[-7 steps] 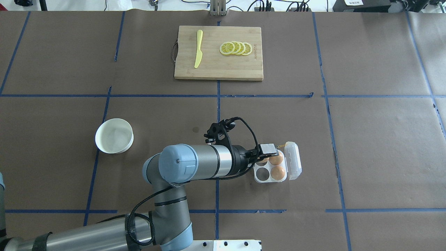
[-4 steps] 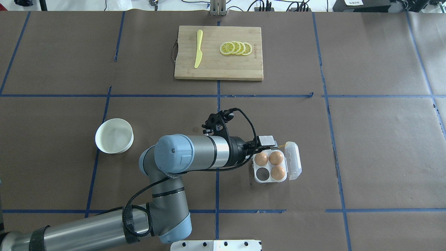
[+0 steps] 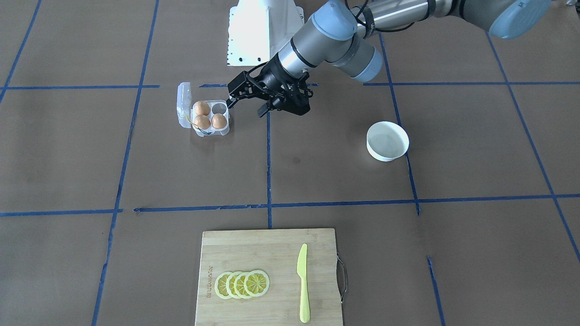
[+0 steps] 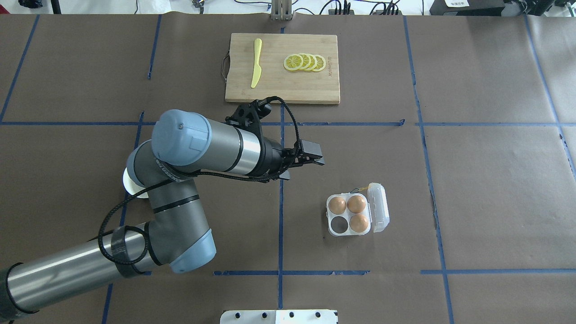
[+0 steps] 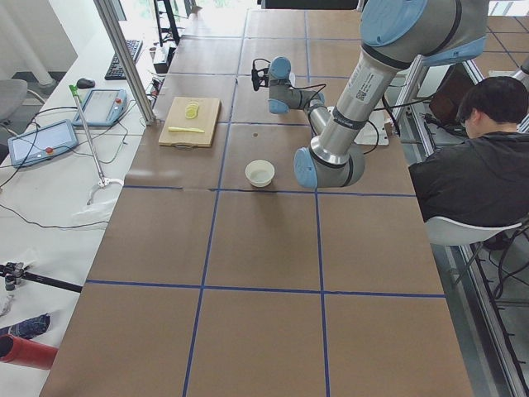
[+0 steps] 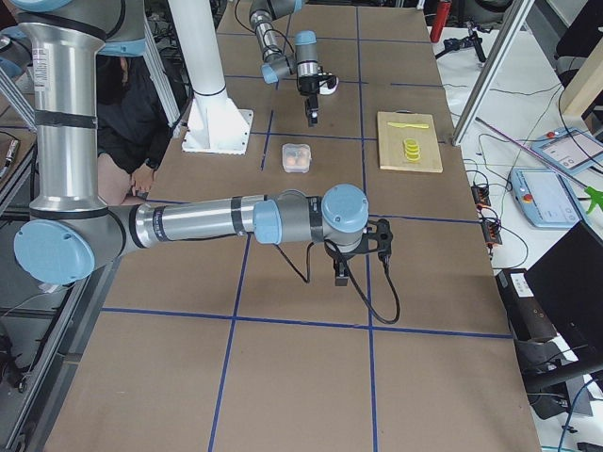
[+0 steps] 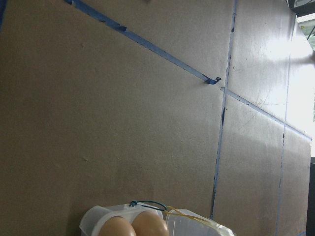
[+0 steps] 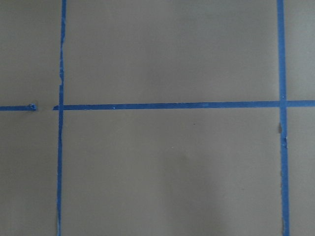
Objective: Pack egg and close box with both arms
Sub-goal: 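Withdraw the left arm away while the right arm reaches toward the carton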
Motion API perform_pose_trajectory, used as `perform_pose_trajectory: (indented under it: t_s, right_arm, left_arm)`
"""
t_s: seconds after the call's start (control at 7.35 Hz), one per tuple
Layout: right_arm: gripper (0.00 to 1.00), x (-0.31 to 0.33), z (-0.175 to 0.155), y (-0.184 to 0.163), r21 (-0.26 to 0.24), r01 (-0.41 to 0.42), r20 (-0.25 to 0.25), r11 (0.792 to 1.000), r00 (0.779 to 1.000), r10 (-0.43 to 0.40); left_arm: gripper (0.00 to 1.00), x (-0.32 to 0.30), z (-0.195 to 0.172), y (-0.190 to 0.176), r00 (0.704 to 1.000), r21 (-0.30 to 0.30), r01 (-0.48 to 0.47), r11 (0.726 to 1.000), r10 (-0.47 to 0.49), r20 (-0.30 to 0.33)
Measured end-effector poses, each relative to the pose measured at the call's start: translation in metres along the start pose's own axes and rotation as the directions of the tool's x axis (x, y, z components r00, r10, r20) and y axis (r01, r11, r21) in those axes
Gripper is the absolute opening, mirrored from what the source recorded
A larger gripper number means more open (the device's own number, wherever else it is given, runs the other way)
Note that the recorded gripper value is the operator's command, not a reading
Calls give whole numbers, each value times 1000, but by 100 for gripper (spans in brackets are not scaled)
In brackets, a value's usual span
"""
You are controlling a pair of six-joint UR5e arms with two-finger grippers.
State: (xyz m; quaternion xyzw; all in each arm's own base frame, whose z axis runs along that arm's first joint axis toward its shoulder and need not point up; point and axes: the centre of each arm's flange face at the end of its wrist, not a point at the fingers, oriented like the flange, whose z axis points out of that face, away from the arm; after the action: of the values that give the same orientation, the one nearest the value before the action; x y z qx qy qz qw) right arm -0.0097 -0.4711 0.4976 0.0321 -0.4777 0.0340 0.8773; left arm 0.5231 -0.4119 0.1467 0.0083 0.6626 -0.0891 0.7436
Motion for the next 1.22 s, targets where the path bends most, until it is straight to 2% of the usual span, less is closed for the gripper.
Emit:
perform_pose_trajectory:
  t_s: [0.14, 0.27, 0.41, 0.54, 0.82, 0.95, 1.22]
  right_arm:
    - [82, -42, 17, 5, 33, -29, 22, 999, 999, 28]
    - [58, -86, 46, 17, 68, -68, 50, 995, 997, 65]
    - [24, -122, 77, 33, 75, -101, 88, 992, 992, 94]
    - [2, -145, 103, 52, 50, -106, 118, 993, 988, 99]
    - [0, -170, 139, 88, -21, -54, 152, 998, 987, 56]
    - [0, -183, 157, 106, -62, -17, 159, 998, 987, 27]
    - [0, -209, 185, 132, -121, 26, 167, 992, 986, -5]
  left_arm:
    - [100, -6, -29, -19, 997, 15, -10, 1000, 9, 72]
    - [100, -10, -54, -36, 989, 40, -12, 999, 6, 145]
    - [100, -13, -75, -50, 976, 63, -29, 998, 15, 215]
    - [100, -16, -102, -72, 960, 92, -76, 993, 48, 276]
    - [100, -45, -163, -126, 917, 143, -209, 967, 143, 373]
    - [100, -62, -187, -147, 890, 149, -276, 949, 194, 413]
    - [100, -76, -211, -166, 860, 151, -340, 928, 241, 449]
